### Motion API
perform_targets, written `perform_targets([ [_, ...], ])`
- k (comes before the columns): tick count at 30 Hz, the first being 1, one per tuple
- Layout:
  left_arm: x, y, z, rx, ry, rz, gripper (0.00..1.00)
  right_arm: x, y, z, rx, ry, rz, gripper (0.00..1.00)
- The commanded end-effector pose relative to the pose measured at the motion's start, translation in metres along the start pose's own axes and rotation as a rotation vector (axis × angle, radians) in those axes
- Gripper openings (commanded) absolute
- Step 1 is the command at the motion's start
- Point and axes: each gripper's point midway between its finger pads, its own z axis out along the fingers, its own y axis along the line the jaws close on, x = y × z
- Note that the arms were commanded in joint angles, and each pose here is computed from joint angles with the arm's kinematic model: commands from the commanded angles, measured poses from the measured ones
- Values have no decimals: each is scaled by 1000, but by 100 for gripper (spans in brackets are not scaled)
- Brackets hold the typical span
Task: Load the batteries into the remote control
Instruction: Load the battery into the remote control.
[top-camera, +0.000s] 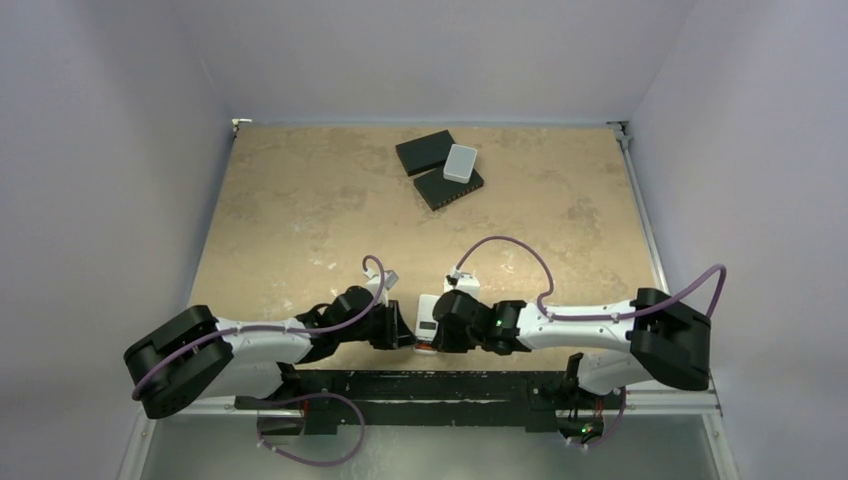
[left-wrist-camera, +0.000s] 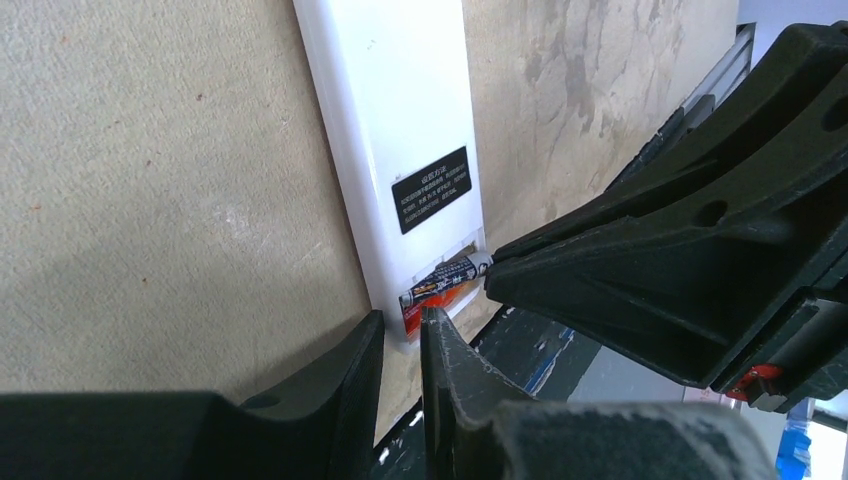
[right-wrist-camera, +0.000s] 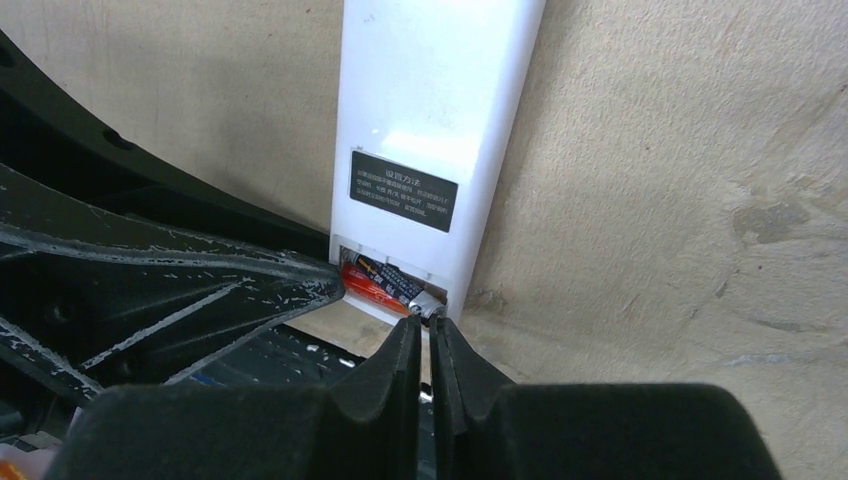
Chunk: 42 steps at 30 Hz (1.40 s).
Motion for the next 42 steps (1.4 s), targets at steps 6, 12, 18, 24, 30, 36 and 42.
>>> perform_targets([
  [6, -10, -16, 1, 63, -28, -2, 19, -14, 11, 6, 16, -45, -6, 12],
  [12, -11, -19, 0, 70, -32, -1, 19, -22, 2, 9, 104, -70, -52, 12],
  [18, -12, -25, 0, 90, -26, 11, 19, -25, -5, 11, 184, -69, -83, 13],
  [24, -11, -27, 1, 105, -18, 20, 19, -24, -8, 17, 260, -39, -122, 14],
  [30, -10, -32, 1, 137, -12, 25, 19, -20, -12, 20, 330, 1, -145, 14],
  [36, -9, -36, -1, 172, -16, 21, 19, -22, -15, 19, 409, 18, -153, 18],
  [42, -7, -38, -3, 194, -17, 19, 19, -27, -10, 20, 494, 36, -178, 18],
])
